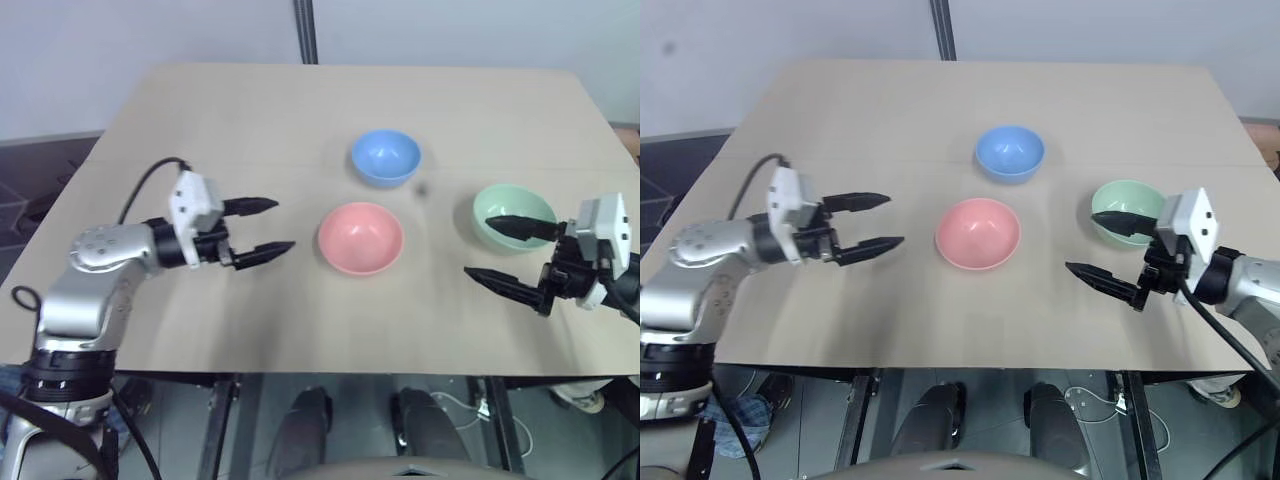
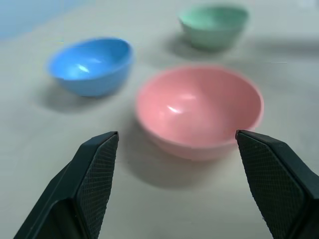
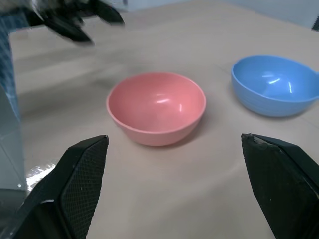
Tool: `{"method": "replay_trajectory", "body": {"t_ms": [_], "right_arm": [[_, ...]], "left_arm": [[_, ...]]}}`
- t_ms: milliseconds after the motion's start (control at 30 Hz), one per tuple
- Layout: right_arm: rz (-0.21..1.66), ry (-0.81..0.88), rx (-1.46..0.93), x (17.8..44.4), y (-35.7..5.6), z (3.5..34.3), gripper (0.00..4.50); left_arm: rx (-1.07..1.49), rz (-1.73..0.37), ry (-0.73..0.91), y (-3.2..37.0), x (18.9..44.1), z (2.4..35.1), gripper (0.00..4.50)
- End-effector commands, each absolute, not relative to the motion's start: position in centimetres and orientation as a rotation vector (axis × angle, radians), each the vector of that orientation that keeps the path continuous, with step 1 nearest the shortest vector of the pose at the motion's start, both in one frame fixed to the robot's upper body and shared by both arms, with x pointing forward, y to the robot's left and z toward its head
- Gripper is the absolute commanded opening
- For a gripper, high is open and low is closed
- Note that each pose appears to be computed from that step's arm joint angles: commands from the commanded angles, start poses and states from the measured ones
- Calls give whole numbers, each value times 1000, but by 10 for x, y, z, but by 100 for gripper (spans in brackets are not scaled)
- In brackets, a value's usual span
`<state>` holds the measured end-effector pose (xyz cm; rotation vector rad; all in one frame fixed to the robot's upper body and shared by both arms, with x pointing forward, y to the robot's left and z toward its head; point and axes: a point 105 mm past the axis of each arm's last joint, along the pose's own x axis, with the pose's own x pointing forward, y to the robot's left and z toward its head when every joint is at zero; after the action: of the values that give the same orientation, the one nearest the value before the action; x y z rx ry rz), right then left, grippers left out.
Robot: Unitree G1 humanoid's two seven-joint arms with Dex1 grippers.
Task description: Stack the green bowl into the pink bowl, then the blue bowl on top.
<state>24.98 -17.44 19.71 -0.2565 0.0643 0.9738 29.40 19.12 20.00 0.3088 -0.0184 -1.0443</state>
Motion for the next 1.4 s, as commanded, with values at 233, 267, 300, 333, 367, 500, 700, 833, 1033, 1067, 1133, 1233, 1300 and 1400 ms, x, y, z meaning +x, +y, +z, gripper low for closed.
{"method": "replay_trajectory", "body": {"t_ms": [233,267,300,333,367,500,700,833,1033,1067,1133,1233,1300,1400], "right_arm": [[727,95,-361,294,-205,194,450],[711,98,-362,297,-207,194,450],[691,114,-367,302,-209,193,450],[678,127,-370,305,-210,192,450],[662,154,-372,308,-212,189,450],[622,261,-419,315,-216,171,450],[635,369,-480,317,-205,150,450],[575,430,-606,325,-211,137,390],[615,429,-628,326,-202,135,131],[614,428,-628,326,-202,135,95],[612,426,-628,327,-202,135,3],[604,421,-628,329,-203,137,3],[627,395,-630,330,-196,141,3],[689,326,-616,330,-176,155,3]], "left_arm": [[254,-1046,-26,207,273,216,397],[247,-1055,-27,206,272,216,397],[245,-1069,-27,206,270,216,397],[245,-1079,-26,205,268,217,397],[245,-1081,-24,205,268,216,397],[238,-1102,-22,203,266,216,397],[236,-1116,-24,202,265,217,397],[245,-1127,-11,202,263,215,406],[240,-1135,-14,202,260,218,406],[239,-1135,-14,203,259,219,406],[235,-1136,-16,203,258,220,406],[229,-1139,-24,202,257,223,406],[230,-1142,-26,201,257,223,406],[235,-1144,-21,201,257,222,406]]}}
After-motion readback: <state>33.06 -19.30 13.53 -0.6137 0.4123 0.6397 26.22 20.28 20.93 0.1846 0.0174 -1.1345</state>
